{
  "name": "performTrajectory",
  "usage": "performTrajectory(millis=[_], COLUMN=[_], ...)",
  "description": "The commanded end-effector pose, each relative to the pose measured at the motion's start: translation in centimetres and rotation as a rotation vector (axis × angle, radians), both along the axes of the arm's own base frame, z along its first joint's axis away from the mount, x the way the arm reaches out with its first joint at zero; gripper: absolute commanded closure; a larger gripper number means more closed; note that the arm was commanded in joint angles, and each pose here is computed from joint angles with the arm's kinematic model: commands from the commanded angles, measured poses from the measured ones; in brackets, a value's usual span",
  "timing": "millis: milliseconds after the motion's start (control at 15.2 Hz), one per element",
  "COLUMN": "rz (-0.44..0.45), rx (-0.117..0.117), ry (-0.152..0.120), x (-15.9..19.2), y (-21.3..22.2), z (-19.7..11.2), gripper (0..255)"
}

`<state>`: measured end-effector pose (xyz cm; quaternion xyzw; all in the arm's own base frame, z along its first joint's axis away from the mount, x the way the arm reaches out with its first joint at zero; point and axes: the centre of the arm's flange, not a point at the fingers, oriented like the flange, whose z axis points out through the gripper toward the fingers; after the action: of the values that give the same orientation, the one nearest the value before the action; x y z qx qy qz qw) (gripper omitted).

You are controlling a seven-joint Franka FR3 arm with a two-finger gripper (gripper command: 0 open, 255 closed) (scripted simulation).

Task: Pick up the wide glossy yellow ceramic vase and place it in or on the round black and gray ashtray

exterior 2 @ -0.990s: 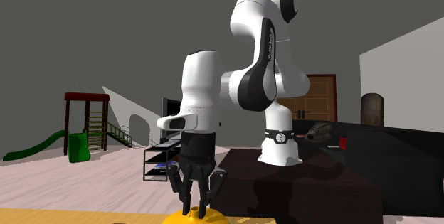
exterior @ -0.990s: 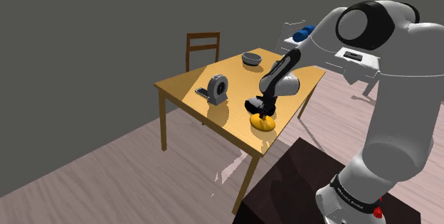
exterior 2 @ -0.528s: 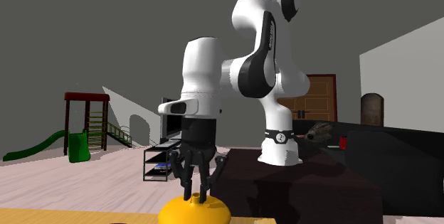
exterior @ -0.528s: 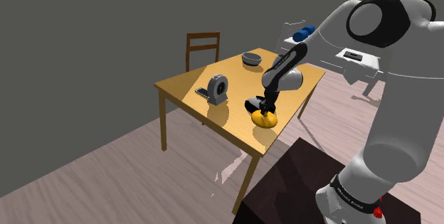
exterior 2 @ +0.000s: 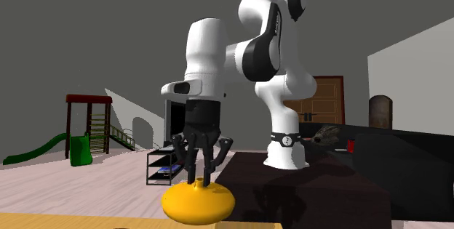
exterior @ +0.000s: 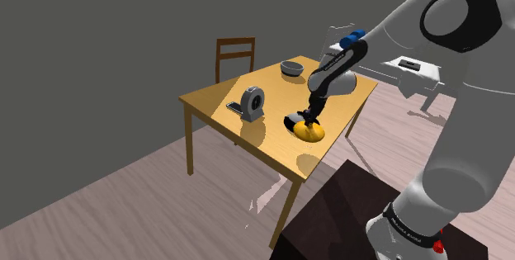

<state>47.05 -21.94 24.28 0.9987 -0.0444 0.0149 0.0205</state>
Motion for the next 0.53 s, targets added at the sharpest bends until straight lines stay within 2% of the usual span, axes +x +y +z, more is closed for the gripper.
performTrajectory(millis=[0,462], rz=[0.0,0.0], rx=[0.0,0.0], ry=[0.0,0.0], x=[-0.1,-0.1], y=[0.0,0.0], z=[1.0,4.7], gripper=[255,255])
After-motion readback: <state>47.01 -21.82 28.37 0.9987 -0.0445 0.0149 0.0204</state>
